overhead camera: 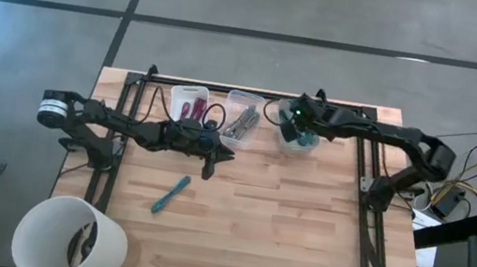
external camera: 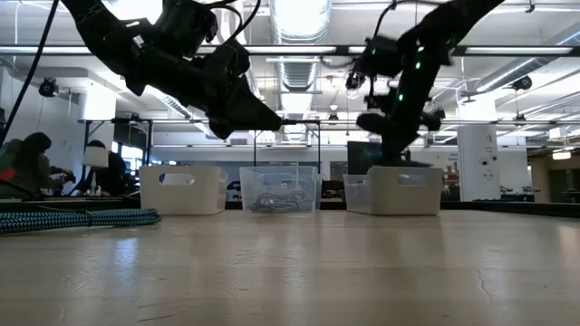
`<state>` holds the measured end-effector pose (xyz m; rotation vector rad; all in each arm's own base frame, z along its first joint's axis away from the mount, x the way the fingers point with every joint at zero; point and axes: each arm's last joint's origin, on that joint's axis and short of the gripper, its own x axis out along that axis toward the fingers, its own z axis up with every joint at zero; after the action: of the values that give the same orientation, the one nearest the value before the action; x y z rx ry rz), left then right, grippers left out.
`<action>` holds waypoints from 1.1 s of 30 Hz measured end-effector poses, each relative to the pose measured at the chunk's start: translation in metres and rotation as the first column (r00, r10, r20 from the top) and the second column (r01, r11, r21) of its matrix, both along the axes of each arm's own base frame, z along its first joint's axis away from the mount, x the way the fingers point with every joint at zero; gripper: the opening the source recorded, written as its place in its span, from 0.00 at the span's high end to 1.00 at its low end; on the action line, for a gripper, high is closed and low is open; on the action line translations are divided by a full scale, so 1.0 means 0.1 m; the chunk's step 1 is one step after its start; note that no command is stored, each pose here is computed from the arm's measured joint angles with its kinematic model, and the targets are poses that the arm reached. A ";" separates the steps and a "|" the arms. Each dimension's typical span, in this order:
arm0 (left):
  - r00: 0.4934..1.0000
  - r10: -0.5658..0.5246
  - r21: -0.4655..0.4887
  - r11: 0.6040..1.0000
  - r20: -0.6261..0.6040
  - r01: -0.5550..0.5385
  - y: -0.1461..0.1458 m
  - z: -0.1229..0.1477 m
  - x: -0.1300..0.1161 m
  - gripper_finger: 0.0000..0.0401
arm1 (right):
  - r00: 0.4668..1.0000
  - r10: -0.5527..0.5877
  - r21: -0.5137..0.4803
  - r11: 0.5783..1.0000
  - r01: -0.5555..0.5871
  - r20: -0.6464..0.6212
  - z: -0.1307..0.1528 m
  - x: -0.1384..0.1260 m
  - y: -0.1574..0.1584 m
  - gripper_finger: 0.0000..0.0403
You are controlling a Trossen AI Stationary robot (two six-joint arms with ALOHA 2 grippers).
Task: Pick & Place USB Port
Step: Put the right blue charger cable into the gray bin
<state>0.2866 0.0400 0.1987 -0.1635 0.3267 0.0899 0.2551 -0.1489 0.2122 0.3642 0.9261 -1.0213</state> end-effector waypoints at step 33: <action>1.000 -0.007 0.018 1.000 -0.020 0.007 0.00 -0.02 -0.01 0.82 | 0.991 0.057 0.144 0.989 -0.039 -0.124 -0.47 0.25 -0.23 0.90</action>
<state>0.2860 0.0399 0.1970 -0.1439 0.3467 0.0875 0.2801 -0.1719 0.1653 0.3961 1.1219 -0.9451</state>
